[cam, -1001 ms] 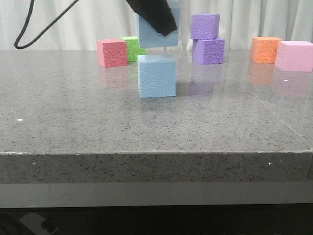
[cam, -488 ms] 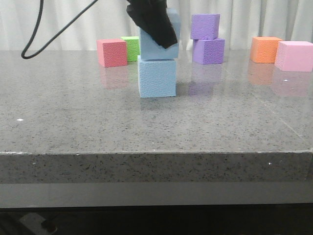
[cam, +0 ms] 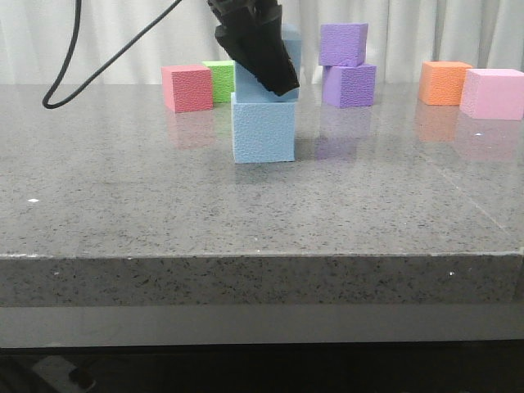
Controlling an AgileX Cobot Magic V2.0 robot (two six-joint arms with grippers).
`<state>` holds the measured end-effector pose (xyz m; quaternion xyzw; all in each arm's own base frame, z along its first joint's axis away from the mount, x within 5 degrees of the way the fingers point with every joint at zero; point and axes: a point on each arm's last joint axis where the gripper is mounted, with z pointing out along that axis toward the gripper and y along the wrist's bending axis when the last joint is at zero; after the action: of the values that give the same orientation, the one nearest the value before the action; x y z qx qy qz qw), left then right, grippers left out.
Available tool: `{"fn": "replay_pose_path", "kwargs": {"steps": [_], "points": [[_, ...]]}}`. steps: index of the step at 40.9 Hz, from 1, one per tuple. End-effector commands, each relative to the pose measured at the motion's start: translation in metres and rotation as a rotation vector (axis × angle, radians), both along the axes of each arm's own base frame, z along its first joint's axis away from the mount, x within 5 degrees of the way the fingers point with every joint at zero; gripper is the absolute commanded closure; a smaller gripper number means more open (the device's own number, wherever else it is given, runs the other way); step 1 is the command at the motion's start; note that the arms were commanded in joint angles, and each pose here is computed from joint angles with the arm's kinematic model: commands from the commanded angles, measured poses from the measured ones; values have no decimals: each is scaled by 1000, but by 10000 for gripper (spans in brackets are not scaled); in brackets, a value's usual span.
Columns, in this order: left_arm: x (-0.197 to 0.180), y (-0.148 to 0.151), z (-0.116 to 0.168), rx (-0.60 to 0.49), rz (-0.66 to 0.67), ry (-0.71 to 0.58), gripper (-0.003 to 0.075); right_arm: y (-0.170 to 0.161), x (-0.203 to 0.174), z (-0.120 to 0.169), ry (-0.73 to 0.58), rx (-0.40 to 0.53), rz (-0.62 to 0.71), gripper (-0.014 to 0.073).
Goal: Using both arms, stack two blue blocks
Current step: 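Lower the held cube onto the placed blue cube, then open the left gripper and raise it off the stack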
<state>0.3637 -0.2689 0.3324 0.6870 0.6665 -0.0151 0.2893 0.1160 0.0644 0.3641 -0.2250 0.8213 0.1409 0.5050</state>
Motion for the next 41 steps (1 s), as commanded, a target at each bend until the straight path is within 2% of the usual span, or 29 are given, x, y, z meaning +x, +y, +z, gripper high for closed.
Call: {"fn": "replay_pose_path", "kwargs": {"steps": [1,8,19,33,41], "points": [[-10,4,38,-97,4,-99,129,-1,1,16,-95,51,-13,-69],[-13,6,46,-108,4,-115,129,-1,1,16,-95,51,-13,-69],[-29,18,77,-159,20,-163,129,-1,1,16,-95,51,-13,-69],[-79,37,140,-431,71,-111,132,-1,1,16,-95,51,-13,-69],[-117,58,179,-586,101,-102,132,-1,1,16,-95,51,-13,-69]]}}
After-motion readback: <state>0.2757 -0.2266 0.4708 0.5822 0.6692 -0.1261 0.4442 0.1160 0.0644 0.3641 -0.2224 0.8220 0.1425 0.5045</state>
